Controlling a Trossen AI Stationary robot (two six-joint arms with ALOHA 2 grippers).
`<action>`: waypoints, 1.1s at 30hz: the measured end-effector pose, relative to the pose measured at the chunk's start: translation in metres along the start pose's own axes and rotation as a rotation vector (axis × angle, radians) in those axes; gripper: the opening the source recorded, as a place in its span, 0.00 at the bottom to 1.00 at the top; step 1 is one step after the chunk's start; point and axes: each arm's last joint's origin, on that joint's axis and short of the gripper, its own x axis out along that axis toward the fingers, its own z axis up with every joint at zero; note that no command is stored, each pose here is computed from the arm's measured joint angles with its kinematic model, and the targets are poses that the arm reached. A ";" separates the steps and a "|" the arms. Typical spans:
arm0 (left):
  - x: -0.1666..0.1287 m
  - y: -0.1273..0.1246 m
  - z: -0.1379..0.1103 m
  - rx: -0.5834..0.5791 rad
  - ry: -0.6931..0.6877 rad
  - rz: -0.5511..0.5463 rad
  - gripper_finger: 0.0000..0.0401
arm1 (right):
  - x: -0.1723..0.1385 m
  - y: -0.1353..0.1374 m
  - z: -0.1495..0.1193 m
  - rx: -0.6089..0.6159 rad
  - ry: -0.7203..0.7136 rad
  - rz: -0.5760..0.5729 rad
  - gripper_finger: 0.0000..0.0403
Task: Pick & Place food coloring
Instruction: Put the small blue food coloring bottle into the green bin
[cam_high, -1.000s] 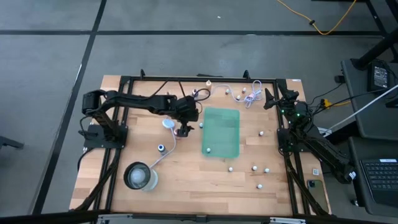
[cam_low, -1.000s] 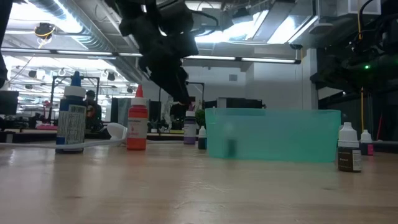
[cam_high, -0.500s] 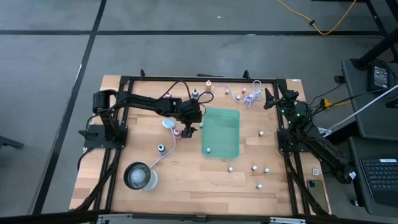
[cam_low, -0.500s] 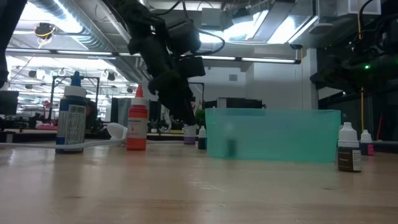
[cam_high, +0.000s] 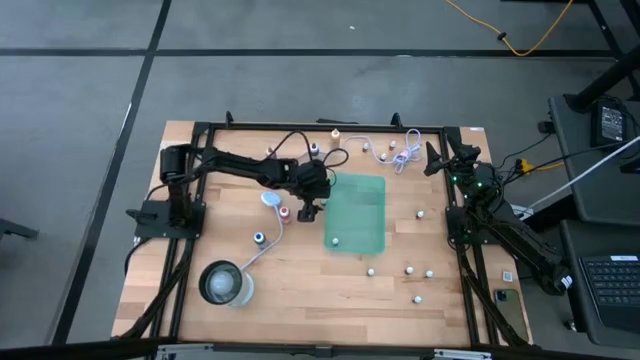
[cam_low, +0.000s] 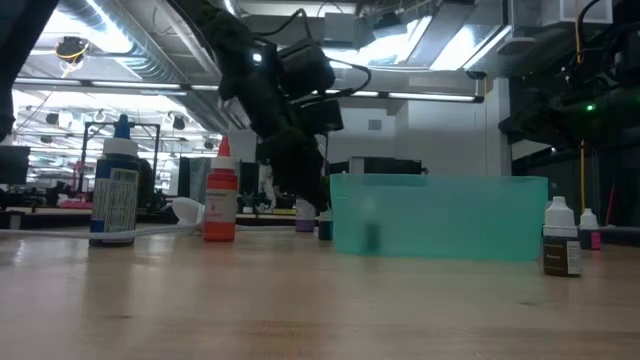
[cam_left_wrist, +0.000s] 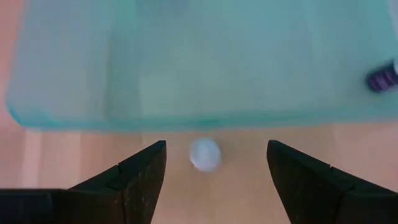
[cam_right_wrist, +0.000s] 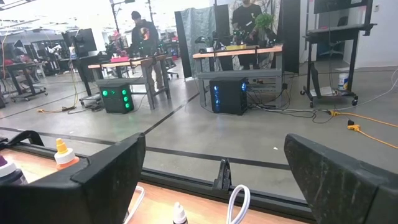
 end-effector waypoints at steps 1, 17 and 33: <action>0.002 0.001 0.001 0.002 -0.001 0.002 0.68 | 0.000 0.000 0.000 0.000 0.000 0.000 0.95; 0.012 0.005 -0.003 -0.016 0.024 -0.035 0.60 | 0.000 0.000 0.000 0.000 0.000 0.000 0.95; 0.012 0.004 -0.003 -0.038 0.024 -0.034 0.18 | 0.000 0.000 0.000 0.000 0.000 0.000 0.95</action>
